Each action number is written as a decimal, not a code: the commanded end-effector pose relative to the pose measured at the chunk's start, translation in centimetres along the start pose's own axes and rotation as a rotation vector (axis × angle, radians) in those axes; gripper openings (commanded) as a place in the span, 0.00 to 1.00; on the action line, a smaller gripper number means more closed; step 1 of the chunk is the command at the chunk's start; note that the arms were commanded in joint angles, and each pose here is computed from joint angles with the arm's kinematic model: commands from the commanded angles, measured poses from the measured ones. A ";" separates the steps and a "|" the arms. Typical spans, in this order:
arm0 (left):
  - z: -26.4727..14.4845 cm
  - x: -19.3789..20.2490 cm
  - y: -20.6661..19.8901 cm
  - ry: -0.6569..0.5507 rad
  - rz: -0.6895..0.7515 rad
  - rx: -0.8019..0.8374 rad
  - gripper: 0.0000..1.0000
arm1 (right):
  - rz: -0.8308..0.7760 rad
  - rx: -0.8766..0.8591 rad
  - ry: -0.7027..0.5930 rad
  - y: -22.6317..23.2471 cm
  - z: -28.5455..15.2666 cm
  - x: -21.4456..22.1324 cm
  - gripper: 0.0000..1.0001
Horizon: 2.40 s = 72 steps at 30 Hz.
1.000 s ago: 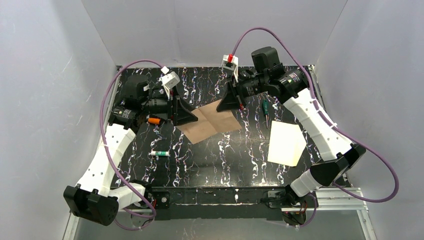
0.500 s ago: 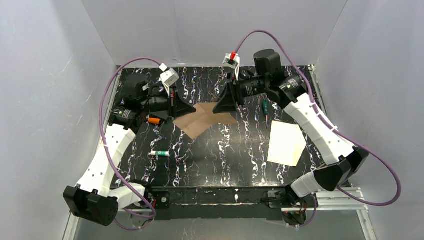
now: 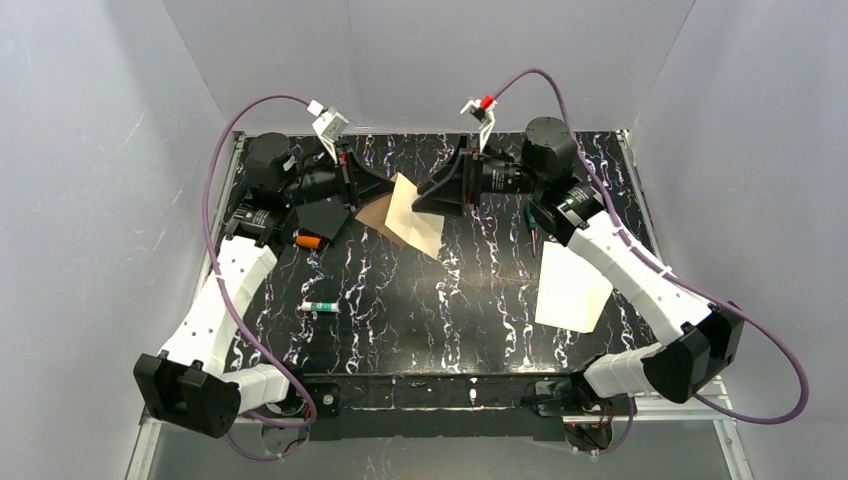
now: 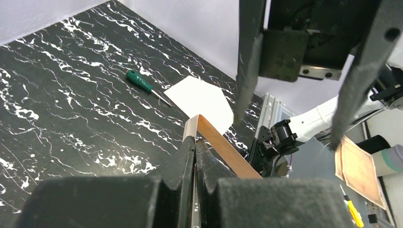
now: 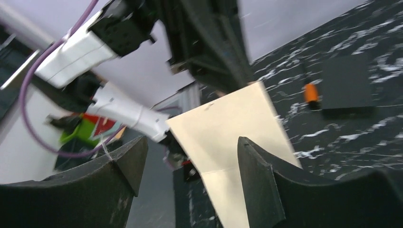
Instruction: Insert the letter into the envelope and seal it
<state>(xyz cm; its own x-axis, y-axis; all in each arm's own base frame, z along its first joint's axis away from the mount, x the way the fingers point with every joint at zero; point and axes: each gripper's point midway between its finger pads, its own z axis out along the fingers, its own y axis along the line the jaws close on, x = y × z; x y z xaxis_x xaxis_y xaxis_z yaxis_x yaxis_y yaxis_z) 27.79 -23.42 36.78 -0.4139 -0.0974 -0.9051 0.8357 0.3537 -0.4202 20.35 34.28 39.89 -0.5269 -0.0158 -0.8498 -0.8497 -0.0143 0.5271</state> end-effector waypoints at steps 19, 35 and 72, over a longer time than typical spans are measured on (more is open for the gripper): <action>-2.6 -1.7 -8.7 0.053 0.173 0.386 0.00 | -0.219 -0.036 0.105 1.5 -0.9 0.0 0.50; -2.9 -2.3 -9.6 0.053 0.201 0.417 0.00 | -0.182 -0.182 0.104 3.5 0.6 -0.5 0.08; -4.1 -8.1 -5.2 -0.117 -0.060 -0.108 0.97 | -0.104 0.048 -0.661 3.4 -0.8 -16.7 0.01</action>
<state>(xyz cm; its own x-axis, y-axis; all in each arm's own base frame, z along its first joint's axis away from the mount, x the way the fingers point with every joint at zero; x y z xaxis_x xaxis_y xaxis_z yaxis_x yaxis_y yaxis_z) 29.32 -19.16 41.53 -0.4183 -0.1809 -0.8901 0.6332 0.6445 -0.4286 27.98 34.24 51.62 -0.3468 0.5218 -0.7794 -0.8474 0.1821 0.4988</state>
